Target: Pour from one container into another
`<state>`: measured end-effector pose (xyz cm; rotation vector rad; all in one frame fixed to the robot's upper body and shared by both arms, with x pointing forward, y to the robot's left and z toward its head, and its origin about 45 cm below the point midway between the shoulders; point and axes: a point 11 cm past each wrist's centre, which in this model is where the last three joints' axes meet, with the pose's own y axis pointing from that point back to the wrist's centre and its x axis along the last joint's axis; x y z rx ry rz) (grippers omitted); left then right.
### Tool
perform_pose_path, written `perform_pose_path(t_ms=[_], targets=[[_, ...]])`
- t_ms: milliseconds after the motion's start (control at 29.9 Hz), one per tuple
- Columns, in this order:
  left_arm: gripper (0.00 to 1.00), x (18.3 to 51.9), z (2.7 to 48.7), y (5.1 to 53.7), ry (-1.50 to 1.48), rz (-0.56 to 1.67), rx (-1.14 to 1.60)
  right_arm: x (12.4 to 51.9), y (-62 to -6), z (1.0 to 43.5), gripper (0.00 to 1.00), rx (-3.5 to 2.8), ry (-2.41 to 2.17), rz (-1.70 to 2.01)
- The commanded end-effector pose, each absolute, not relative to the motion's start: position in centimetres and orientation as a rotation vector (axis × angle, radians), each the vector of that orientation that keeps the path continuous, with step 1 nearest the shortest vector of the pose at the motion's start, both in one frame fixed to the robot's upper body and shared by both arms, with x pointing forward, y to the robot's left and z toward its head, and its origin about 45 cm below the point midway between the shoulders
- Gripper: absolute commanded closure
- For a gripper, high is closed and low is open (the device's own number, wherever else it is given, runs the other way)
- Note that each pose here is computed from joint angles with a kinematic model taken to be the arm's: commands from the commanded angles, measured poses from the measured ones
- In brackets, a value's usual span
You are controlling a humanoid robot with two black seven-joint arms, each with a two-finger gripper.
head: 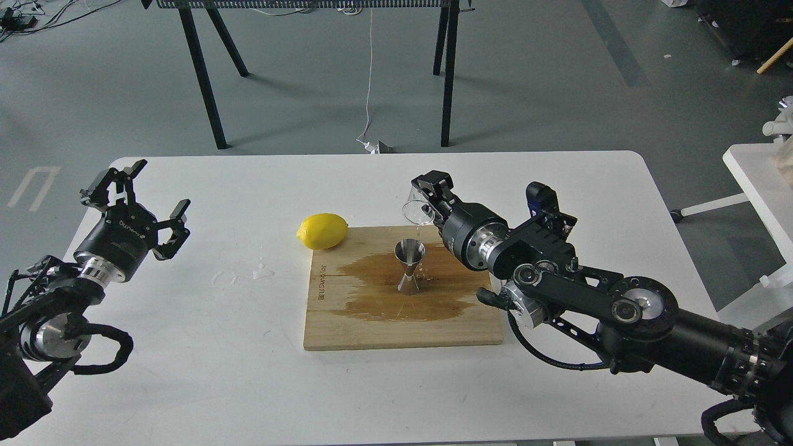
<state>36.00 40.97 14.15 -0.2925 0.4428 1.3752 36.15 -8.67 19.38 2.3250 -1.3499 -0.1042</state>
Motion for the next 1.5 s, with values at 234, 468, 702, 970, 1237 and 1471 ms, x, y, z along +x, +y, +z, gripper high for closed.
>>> perform_pose_path(t_ms=[234,468,702,970,1237,1471], targets=[[0.06,36.0,14.1,41.0,0.444,1.376,-0.293,35.3,-7.8,18.4,0.60,2.331,-1.286,-0.098],[0.06,36.1,14.2,41.0,0.442,1.376,-0.296,35.0,-7.4,18.2,0.60,2.337,-1.269,-0.081],[0.06,36.0,14.2,41.0,0.443,1.377,-0.295,35.1,-7.3,18.5,0.60,2.338,-1.263,-0.013],[0.06,36.0,14.2,41.0,0.443,1.377,-0.295,34.3,-6.8,17.8,0.60,2.331,-1.187,0.083],[0.06,36.0,14.2,41.1,0.442,1.377,-0.294,33.9,-6.6,17.4,0.60,2.320,-1.143,0.186],[0.06,36.0,14.2,41.0,0.443,1.378,-0.294,33.8,-6.7,17.0,0.60,2.303,-1.121,0.251]])
